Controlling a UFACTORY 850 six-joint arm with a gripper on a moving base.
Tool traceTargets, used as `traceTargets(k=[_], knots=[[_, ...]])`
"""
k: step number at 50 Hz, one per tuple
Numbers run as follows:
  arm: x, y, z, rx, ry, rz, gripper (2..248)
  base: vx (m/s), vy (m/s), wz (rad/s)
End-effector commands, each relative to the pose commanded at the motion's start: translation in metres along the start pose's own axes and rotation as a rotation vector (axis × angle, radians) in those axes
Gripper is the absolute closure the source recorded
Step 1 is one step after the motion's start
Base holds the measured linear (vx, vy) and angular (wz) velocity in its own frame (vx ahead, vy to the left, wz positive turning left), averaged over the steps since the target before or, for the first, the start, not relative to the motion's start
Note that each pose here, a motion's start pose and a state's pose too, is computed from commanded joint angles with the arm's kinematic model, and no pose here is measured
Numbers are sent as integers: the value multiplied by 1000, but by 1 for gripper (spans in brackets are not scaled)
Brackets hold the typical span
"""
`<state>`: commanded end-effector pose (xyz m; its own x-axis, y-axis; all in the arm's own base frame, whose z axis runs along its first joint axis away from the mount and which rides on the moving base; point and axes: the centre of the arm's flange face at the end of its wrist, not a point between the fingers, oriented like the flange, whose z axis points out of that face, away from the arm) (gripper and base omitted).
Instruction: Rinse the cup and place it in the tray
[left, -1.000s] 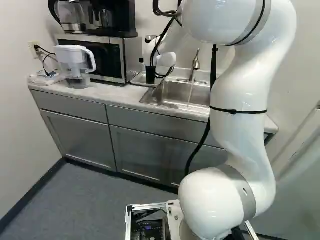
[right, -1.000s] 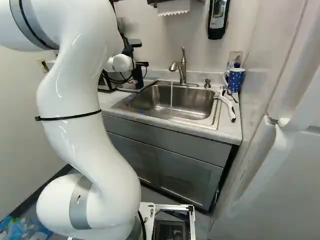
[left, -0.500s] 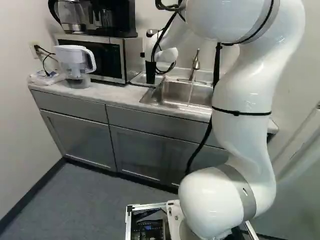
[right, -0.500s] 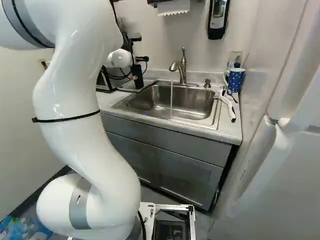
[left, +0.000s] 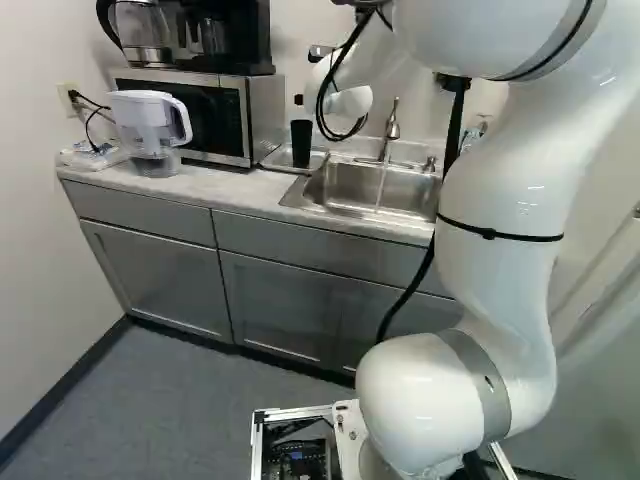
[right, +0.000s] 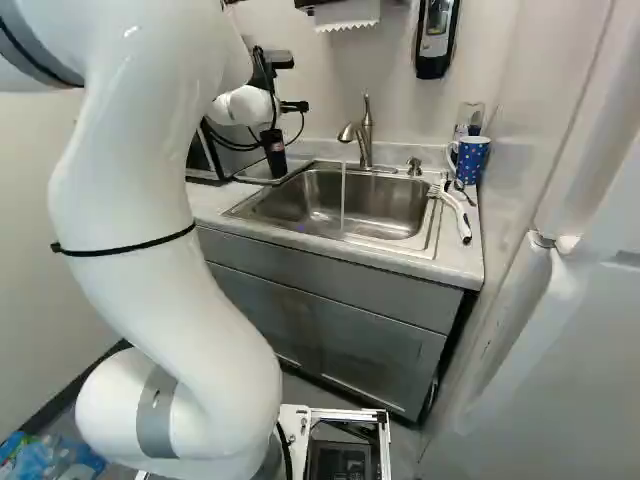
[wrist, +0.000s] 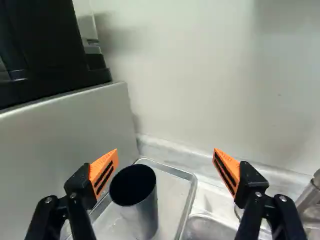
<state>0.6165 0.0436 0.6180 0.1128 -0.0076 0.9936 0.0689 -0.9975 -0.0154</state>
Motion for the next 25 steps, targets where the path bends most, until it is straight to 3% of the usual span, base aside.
traceTargets(k=[25], knots=[[-1,36,-35,-61,-8,7,3,0,0,0]])
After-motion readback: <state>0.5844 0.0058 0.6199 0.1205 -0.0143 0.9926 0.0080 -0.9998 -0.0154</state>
